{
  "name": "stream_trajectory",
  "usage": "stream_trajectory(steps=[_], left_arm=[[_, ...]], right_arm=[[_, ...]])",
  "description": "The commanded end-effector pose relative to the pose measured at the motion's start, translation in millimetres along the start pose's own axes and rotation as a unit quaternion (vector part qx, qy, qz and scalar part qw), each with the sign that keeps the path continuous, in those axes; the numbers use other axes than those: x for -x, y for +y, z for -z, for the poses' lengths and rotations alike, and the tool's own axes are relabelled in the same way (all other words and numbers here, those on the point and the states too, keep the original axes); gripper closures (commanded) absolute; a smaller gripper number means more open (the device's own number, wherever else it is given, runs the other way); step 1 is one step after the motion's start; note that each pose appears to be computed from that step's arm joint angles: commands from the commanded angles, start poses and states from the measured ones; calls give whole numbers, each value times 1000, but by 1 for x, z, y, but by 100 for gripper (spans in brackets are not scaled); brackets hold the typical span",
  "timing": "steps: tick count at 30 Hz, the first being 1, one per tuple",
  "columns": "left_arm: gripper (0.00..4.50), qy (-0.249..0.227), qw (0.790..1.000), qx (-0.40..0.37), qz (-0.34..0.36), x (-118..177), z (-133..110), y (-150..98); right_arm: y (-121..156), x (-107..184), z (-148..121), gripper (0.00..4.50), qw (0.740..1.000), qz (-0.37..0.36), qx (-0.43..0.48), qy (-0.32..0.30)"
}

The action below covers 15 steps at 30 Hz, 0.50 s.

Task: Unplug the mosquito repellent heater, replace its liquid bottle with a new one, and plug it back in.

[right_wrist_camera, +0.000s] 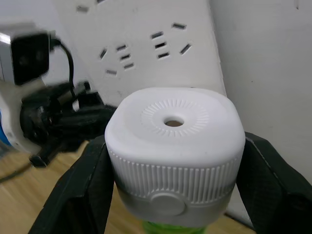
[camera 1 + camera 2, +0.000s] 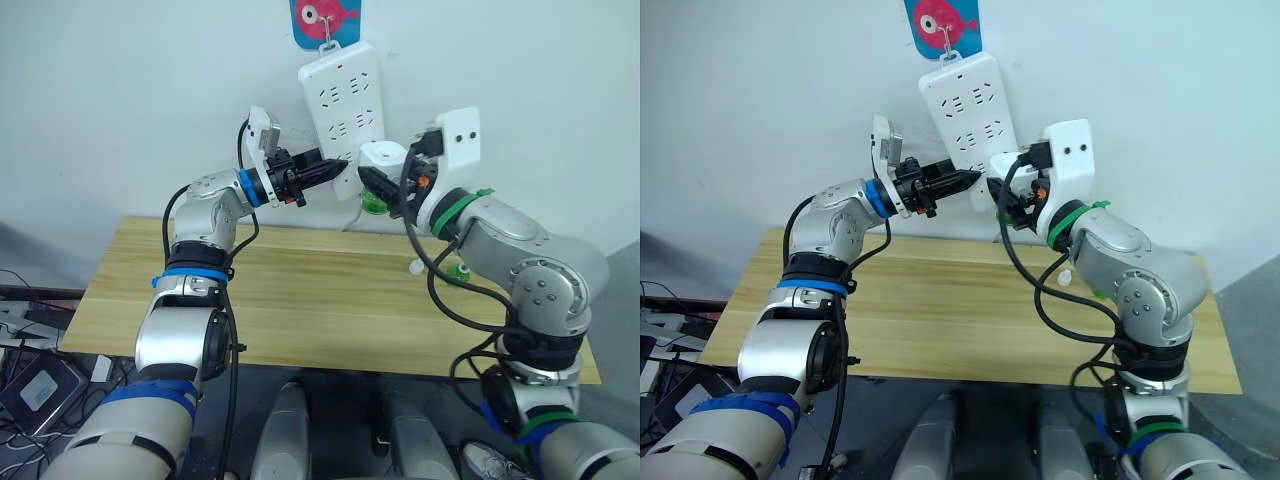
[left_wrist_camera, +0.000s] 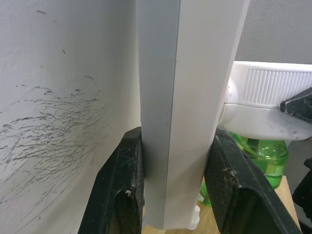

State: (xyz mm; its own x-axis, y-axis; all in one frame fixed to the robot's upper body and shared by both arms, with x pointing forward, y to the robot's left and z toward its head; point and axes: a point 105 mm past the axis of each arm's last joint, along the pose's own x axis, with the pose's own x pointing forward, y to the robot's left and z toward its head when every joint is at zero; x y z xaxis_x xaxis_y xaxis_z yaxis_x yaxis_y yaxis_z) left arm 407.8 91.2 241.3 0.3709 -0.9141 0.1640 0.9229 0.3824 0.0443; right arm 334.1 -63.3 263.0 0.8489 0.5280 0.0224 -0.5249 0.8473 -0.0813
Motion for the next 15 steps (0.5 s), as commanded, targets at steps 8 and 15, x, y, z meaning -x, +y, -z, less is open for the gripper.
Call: stream_trajectory(steps=[8,15], left_arm=[[318,-12,999,-15,30,-7,-11,-10],[318,-7,999,-5,47,-7,-8,-15]], right_arm=[[9,-9,-4,140,995,19,76,-57],[2,-18,-8,140,995,37,-55,-73]])
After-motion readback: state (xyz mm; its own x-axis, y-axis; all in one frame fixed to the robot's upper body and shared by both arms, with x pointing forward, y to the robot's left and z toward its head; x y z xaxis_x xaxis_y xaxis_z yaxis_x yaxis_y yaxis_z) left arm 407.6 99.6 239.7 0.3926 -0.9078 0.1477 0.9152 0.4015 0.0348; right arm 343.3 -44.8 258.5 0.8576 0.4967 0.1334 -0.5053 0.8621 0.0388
